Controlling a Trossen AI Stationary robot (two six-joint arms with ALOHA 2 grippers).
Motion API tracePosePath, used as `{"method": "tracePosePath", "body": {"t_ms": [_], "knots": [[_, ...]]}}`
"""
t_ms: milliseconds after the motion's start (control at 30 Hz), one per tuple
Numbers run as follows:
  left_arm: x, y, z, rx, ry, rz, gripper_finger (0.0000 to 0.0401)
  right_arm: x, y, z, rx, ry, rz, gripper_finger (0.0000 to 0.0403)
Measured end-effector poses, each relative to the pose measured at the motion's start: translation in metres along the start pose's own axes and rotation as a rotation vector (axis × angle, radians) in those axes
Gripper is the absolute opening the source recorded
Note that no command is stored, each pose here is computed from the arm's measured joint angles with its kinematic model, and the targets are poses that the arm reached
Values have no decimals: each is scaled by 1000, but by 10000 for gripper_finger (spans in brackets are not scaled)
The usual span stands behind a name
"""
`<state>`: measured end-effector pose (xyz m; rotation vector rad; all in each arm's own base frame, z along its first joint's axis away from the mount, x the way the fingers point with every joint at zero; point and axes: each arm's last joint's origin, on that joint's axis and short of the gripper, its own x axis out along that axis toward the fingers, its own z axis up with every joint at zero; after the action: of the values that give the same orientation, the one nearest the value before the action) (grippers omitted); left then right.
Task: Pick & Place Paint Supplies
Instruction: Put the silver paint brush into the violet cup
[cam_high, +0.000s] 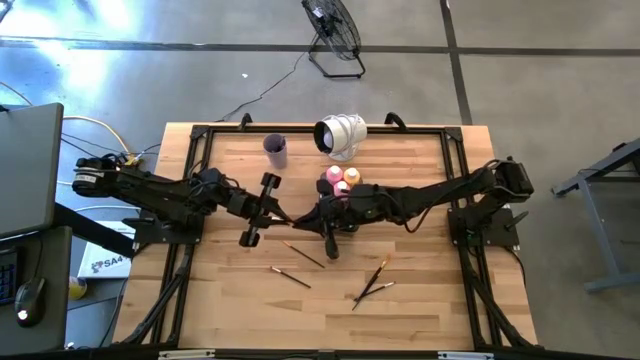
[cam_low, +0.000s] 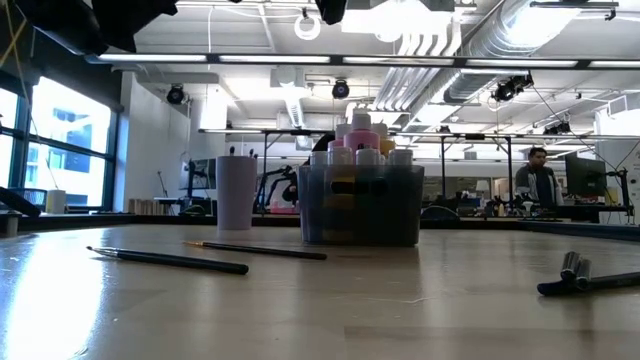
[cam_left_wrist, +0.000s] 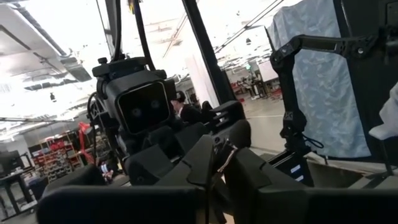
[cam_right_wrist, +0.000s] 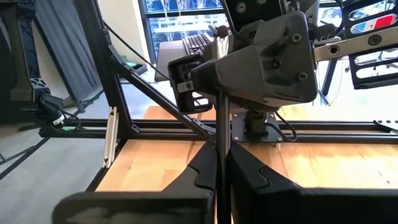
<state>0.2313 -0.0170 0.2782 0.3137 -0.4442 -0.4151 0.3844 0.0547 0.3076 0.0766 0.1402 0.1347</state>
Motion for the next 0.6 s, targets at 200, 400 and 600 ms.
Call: {"method": "tracePosePath", "body": {"t_ms": [200, 400, 600], "knots": [[0, 0, -1, -9, 6, -6, 20, 0, 0, 0, 0, 5, 7, 32], [0, -1, -1, -16, 9, -12, 19, 0, 0, 0, 41, 4, 3, 74], [-3, 0, 3, -12, 29, 28, 18, -7, 2, -3, 40, 97, 7, 123]]}}
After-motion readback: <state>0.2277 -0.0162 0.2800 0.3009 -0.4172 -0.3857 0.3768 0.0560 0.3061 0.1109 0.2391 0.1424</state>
